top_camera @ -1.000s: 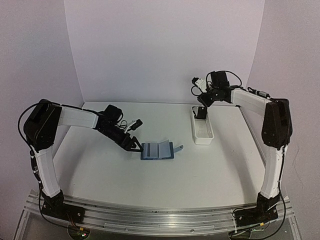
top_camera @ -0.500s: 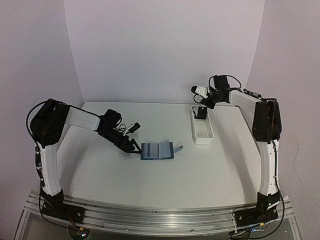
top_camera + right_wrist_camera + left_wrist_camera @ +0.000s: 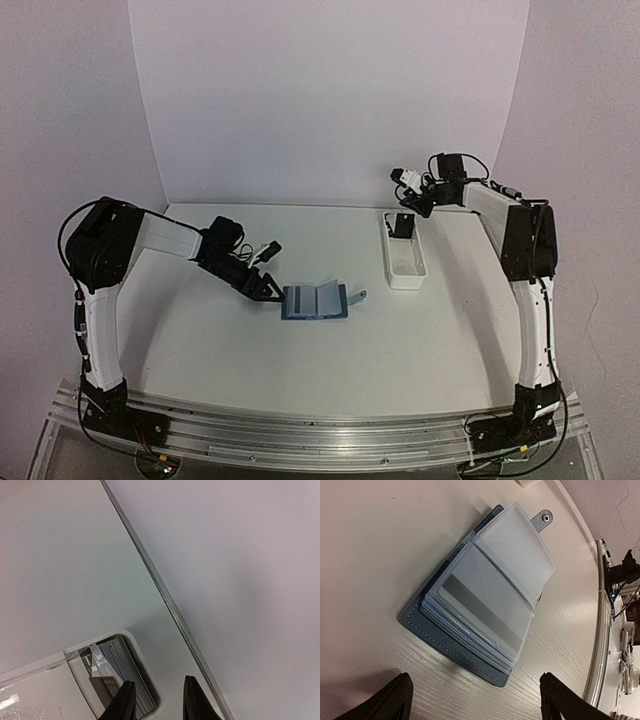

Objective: Put the credit cards into the card holder
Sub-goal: Pick up the credit card from the storage box.

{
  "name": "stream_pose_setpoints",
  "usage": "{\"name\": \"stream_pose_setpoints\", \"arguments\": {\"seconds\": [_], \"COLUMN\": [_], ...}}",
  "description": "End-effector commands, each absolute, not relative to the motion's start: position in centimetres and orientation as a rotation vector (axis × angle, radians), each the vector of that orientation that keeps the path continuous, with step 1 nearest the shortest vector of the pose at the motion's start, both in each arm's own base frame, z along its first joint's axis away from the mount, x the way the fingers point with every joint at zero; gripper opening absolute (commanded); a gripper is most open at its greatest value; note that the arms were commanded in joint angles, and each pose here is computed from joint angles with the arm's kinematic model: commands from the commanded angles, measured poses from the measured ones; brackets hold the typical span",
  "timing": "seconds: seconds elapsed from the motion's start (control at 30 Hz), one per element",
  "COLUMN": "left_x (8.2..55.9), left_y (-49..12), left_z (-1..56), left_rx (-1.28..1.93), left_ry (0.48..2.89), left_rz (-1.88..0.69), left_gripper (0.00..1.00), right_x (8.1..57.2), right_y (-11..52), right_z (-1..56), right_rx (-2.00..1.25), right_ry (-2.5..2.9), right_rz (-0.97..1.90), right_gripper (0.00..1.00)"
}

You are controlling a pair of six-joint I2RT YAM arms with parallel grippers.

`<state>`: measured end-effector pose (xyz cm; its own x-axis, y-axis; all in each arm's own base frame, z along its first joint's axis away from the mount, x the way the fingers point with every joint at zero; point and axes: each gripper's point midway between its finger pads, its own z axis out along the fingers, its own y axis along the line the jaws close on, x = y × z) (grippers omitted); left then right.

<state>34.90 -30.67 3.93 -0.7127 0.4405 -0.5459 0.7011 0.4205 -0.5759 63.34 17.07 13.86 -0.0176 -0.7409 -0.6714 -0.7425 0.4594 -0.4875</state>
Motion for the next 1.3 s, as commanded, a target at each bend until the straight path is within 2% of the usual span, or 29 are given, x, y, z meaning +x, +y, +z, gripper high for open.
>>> {"name": "stream_pose_setpoints", "arguments": {"seconds": [0.0,0.2,0.4,0.8,0.97,1.27], "left_x": [35.5,35.6,35.8,35.8,35.7,35.8], "left_y": [-30.6,-30.6,-30.6,-30.5,-30.5,-30.5], "left_z": [3.7,3.6,3.5,3.0,2.9,2.8], "left_rx": [0.966,0.967,0.964,0.964,0.963,0.962], "left_ry": [2.393,2.398,2.399,2.41,2.415,2.421], "left_rz": [-1.173,-1.169,-1.162,-1.16,-1.161,-1.154], "left_gripper": [0.88,0.88,0.88,0.88,0.88,0.88], "right_x": [63.9,64.0,64.0,63.5,63.4,63.3], "right_y": [18.1,17.7,17.8,17.6,17.4,17.4], "right_z": [13.4,12.3,11.5,10.5,10.0,9.1], "right_rx": [-1.256,-1.249,-1.251,-1.253,-1.253,-1.263], "right_ry": [1.736,1.762,1.773,1.801,1.822,1.836], "right_rz": [0.073,0.083,0.099,0.113,0.101,0.119], "right_gripper": [0.27,0.26,0.19,0.14,0.17,0.15]}}
